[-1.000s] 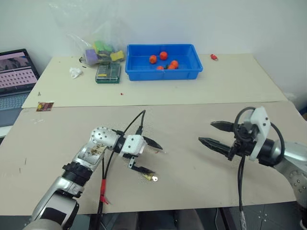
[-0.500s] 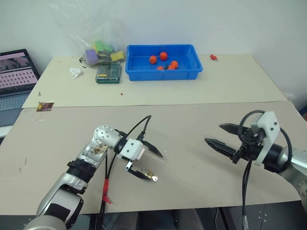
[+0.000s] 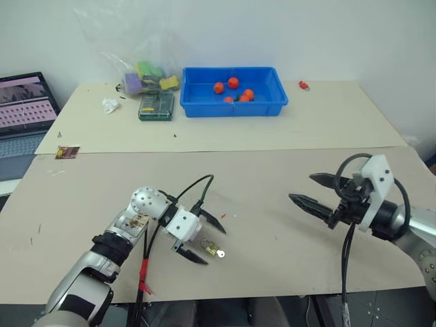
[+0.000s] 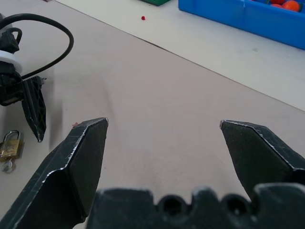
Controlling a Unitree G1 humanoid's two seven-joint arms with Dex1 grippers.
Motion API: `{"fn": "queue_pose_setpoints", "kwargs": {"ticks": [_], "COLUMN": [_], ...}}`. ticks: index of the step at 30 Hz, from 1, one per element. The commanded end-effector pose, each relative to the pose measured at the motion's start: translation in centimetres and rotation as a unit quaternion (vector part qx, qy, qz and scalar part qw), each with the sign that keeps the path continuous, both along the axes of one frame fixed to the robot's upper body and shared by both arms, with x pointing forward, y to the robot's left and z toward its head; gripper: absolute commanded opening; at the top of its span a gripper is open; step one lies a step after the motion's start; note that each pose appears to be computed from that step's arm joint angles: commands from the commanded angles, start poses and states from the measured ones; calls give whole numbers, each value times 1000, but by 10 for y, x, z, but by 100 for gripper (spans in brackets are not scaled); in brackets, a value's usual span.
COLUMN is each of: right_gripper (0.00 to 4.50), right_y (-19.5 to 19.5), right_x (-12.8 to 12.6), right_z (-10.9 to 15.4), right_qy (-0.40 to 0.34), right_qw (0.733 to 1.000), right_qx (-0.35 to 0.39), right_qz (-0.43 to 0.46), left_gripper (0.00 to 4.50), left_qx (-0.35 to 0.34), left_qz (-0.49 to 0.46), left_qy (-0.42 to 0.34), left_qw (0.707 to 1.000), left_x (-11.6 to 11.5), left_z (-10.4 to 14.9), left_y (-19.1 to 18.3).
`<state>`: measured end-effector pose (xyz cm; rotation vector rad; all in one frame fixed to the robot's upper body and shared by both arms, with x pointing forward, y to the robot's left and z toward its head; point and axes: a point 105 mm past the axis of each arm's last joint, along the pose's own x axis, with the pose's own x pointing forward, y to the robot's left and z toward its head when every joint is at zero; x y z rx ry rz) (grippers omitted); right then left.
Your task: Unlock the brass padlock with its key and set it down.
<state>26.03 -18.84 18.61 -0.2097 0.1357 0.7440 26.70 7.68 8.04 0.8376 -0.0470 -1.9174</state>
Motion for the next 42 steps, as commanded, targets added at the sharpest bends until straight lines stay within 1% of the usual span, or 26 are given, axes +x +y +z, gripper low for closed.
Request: {"fn": "queue_pose_setpoints", "kwargs": {"ticks": [1,6,8,9,12,15,17,18,22,26,27,28,30,32,33,35,36,38,40,42], "right_gripper": [447,447,450,450,450,450,450,450,450,450,450,450,450,450,450,450,450,450,450,450], "right_y": [2,1,0,0,0,2,4,5,6,11,12,14,16,21,27,39,44,48,54,64], "right_x": [0,1,1,1,2,2,2,2,2,2,3,4,6,4,-3,-20,-25,-26,-30,-32], "right_z": [12,9,8,8,7,7,9,9,7,6,8,10,11,4,-2,-9,-10,-12,-16,-15], "right_qy": [-30,-24,-25,-25,-25,-21,-23,-23,-14,-6,-6,-5,2,53,96,153,166,182,195,196], "right_qw": [1000,1000,1000,1000,1000,1000,1000,1000,1000,1000,1000,999,999,995,988,974,968,962,956,948], "right_qx": [-7,-12,-13,-13,-15,-18,-15,-14,-8,1,9,21,39,76,102,115,126,141,140,155], "right_qz": [7,-1,-2,-2,-3,-1,3,3,8,22,25,28,31,45,67,122,139,147,170,197], "left_gripper": [450,450,400,385,280,181,107,82,83,83,83,83,83,83,83,83,83,83,83,83], "left_qx": [-1,23,33,36,45,83,90,90,90,48,31,-3,-50,-118,-140,-154,-164,-183,-190,-209], "left_qz": [6,-5,-6,-7,-11,-50,-54,-53,-51,13,34,69,123,176,188,174,179,187,167,170], "left_qy": [-8,13,24,26,31,-2,0,2,0,-12,-22,-49,-80,-130,-153,-180,-210,-282,-365,-403], "left_qw": [1000,1000,999,999,998,995,995,995,995,999,999,996,988,969,960,956,947,923,896,875], "left_x": [4,-2,-4,-5,-7,-13,-15,-15,-14,0,6,17,32,45,46,34,30,25,14,6], "left_z": [4,-3,-4,-5,-6,-13,-13,-12,-11,-1,4,13,27,46,52,53,55,60,60,58], "left_y": [-2,3,5,6,9,19,21,21,21,14,13,9,5,2,1,0,0,0,0,-2]}}
